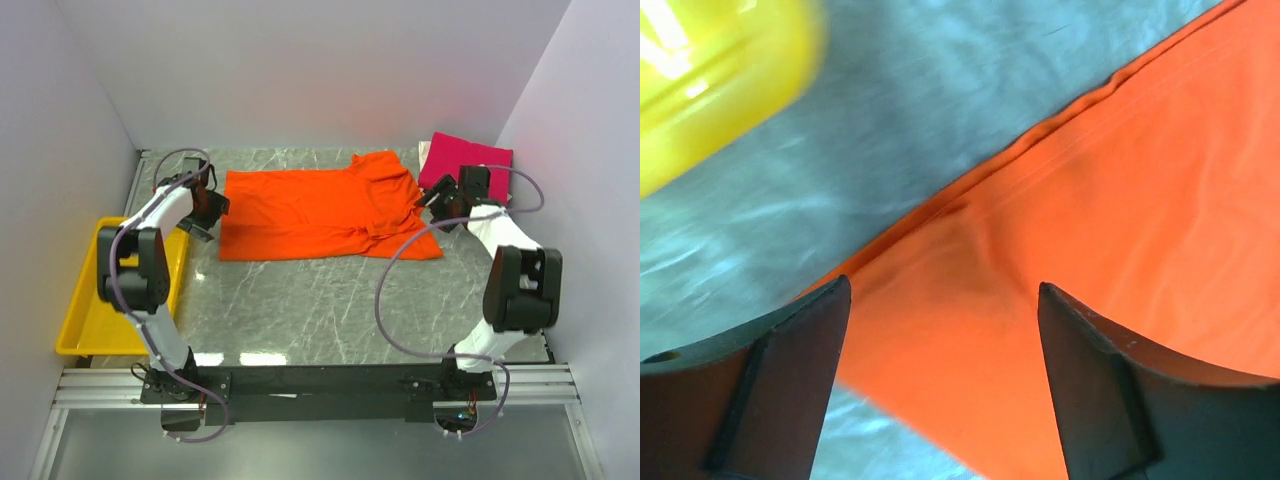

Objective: Fold and stack the t-shirts
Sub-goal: Fold the tshirt

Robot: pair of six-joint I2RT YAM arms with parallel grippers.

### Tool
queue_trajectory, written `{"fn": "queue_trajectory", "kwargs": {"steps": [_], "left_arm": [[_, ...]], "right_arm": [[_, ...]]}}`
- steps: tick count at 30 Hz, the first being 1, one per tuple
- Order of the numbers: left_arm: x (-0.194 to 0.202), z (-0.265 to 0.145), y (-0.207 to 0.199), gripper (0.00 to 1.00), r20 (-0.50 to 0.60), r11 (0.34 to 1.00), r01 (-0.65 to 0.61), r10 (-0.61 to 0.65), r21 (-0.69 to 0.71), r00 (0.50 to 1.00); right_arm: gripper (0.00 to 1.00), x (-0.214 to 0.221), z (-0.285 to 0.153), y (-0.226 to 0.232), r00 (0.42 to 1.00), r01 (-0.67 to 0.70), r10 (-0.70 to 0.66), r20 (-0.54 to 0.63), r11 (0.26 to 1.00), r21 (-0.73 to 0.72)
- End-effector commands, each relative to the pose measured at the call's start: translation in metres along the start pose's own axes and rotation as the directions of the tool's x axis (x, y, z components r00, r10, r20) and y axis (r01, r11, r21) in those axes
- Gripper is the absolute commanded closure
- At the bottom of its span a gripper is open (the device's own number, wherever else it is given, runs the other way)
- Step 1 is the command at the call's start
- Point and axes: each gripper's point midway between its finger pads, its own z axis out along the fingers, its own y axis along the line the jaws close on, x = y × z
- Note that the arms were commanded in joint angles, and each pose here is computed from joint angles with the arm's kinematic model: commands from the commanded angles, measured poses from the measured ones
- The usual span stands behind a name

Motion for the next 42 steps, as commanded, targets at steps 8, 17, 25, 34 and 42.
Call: {"fn": "queue_trajectory", "kwargs": {"steps": [8,17,25,34,42], "left_arm": [[0.005,-0.044,0.055,0.29,0.085,1.0,0.013,-0.012,-0.006,0.996],[0.043,-0.016,0.069,0.3,0.026,0.997,-0.062,0.064,-0.039,0.998],[0.05,0.004,0.071,0.31,0.007,0.995,-0.07,0.071,-0.072,0.997],[0.05,0.013,0.07,0.56,0.008,0.994,-0.058,0.059,-0.096,0.998],[0.048,0.02,0.07,0.84,0.014,0.99,-0.066,0.068,-0.123,0.998]], "right_arm": [[0.29,0.023,-0.056,-0.057,0.993,0.043,-0.06,0.104,0.987,0.155],[0.32,0.039,-0.039,-0.086,0.996,0.025,-0.042,0.074,0.977,0.209],[0.33,0.043,-0.021,-0.089,0.999,0.009,-0.019,0.046,0.978,0.208],[0.46,0.041,-0.014,-0.095,0.999,0.011,-0.022,0.045,0.973,0.231],[0.58,0.046,-0.015,-0.1,0.999,0.018,-0.027,0.034,0.97,0.244]]}}
